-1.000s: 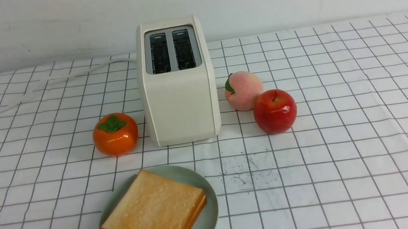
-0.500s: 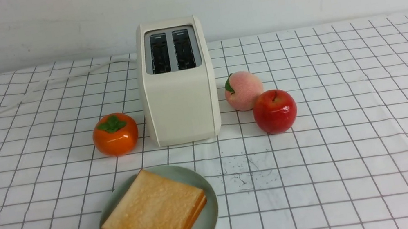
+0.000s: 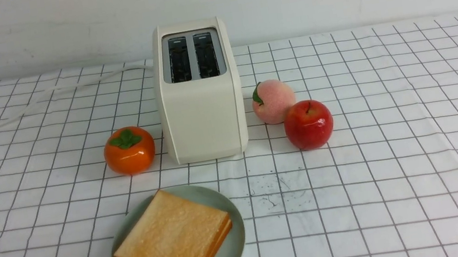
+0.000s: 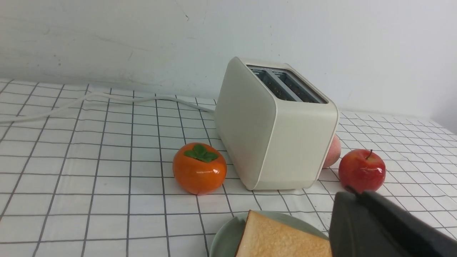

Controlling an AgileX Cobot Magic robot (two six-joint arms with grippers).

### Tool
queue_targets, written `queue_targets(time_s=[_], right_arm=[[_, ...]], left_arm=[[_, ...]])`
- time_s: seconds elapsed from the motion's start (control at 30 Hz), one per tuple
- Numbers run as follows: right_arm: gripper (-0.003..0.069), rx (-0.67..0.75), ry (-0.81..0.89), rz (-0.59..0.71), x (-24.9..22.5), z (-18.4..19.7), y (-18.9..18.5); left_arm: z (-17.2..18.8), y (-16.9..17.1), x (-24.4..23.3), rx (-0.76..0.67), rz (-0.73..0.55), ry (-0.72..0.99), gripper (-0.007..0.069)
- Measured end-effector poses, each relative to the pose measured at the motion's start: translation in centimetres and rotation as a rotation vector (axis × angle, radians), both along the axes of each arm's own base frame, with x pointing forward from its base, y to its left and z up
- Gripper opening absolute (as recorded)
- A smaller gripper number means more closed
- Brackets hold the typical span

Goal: Take toasted bread from bread machine on white checkered table place on plate.

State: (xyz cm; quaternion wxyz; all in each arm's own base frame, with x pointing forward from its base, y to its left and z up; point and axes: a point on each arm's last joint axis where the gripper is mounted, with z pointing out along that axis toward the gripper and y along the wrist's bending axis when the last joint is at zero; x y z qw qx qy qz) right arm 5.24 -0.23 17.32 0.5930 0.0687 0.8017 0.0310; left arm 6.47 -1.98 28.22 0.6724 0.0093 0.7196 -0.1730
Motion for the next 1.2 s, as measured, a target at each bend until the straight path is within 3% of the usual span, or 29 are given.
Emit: queue_targets(time_s=[1.07,1.2], right_arm=[[-0.0009,0.013,0.007,-0.004,0.0,0.0,0.0],[-0.0004,0.013,0.007,-0.004,0.0,0.0,0.0]], left_arm=[[0.0,0.0,0.0,-0.002,0.004,-0.006,0.0022],[-1.7,0.3,0.2,0.033,0.035,-0.007,-0.0006]])
